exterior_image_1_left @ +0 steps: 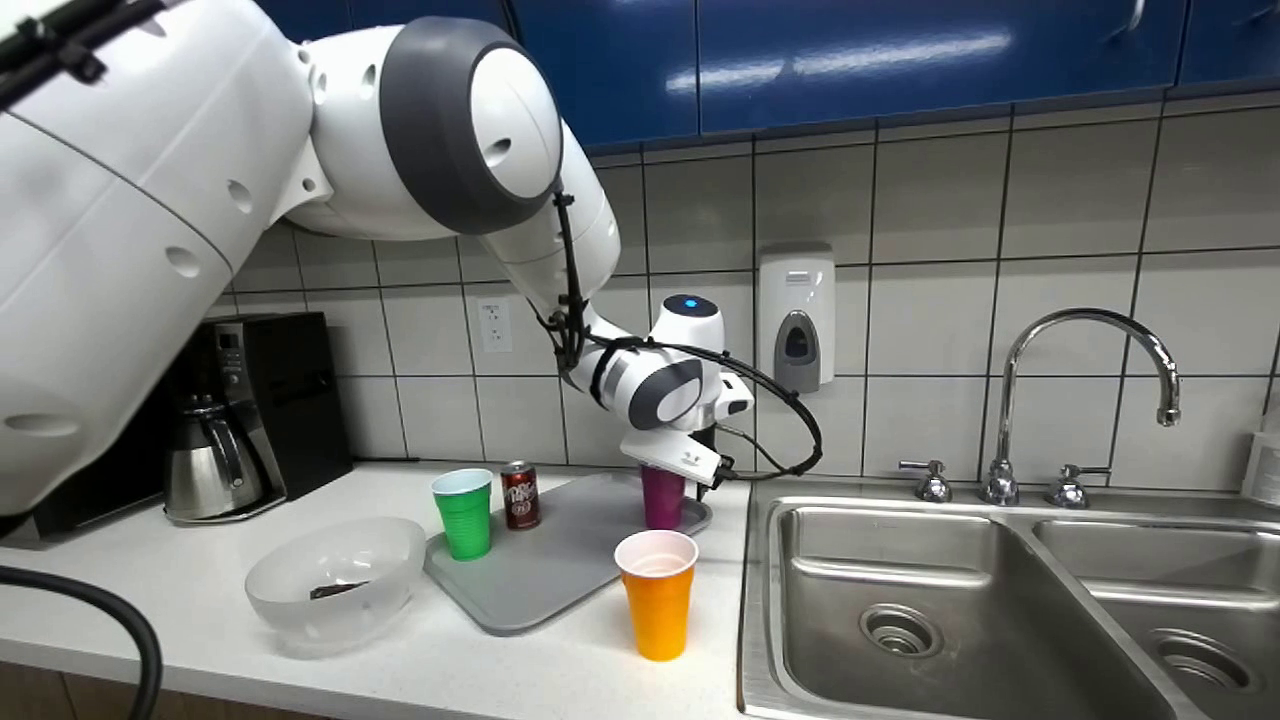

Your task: Remove the cups from the tray.

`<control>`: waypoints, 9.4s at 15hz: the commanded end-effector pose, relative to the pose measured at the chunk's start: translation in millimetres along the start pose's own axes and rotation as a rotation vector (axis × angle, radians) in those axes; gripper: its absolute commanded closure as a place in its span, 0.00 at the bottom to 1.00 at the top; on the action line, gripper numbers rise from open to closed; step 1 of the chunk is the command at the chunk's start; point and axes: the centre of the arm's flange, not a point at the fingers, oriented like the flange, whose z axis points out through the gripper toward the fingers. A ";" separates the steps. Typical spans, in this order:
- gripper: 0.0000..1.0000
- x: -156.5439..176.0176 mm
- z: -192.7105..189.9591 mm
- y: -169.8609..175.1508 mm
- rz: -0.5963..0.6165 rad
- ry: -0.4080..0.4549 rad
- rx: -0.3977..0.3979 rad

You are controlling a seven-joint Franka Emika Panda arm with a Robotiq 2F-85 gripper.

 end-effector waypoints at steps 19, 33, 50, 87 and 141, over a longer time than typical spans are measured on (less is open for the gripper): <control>0.99 4.8 -49.9 -12.3 -0.011 0.050 0.005; 0.99 -30.2 -100.3 29.8 0.043 0.030 -0.037; 0.99 -79.4 -83.3 75.5 0.098 -0.042 -0.088; 0.00 -69.5 -145.0 47.2 0.089 0.100 -0.103; 0.00 -151.6 -80.1 -237.5 -0.266 -0.122 0.118</control>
